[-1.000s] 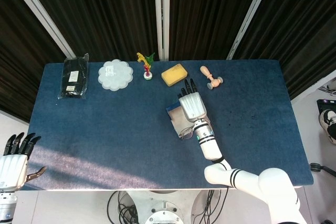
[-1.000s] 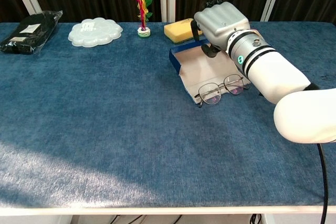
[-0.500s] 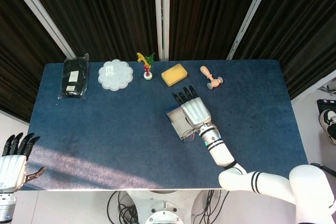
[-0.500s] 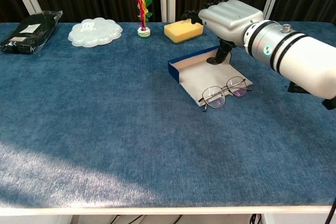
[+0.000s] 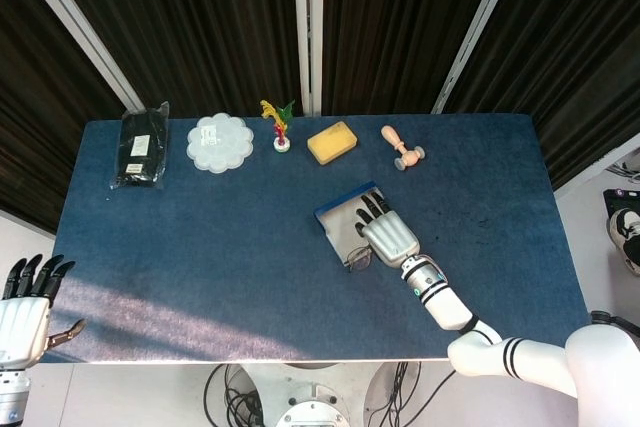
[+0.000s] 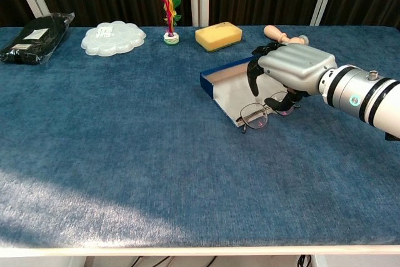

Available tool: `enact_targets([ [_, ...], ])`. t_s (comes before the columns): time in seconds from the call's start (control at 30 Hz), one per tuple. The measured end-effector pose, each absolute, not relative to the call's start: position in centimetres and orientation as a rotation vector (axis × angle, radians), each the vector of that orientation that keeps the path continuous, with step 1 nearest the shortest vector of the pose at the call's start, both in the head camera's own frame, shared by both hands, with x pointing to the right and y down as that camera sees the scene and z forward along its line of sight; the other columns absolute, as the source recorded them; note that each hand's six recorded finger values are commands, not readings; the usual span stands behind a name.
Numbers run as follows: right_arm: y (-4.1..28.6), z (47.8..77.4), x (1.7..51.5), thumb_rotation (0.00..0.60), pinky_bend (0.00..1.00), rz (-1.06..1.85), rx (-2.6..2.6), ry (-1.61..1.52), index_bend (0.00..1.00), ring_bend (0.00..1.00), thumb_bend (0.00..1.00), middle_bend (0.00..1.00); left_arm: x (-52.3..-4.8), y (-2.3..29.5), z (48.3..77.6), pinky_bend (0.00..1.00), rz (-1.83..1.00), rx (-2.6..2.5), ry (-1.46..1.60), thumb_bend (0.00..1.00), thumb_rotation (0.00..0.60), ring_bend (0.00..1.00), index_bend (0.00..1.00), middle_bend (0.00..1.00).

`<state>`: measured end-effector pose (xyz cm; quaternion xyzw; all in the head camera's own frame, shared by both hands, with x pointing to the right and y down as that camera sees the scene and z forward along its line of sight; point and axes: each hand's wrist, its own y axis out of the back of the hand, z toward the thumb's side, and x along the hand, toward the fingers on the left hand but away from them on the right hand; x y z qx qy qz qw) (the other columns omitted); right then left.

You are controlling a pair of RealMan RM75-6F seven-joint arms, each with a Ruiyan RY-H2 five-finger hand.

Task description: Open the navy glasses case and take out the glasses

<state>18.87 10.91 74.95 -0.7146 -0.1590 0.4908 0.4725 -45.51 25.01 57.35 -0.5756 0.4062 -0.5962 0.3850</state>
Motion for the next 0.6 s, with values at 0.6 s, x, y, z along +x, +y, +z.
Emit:
enact_targets([
  [0.6, 11.79, 74.59, 19.76, 0.6, 0.0, 1.197, -1.774, -0.386, 0.5, 0.0, 0.32, 0.23, -45.37, 24.98, 57.52, 0.0, -1.523, -1.47, 1.029, 0.0, 0.6, 0.0, 0.17, 0.1],
])
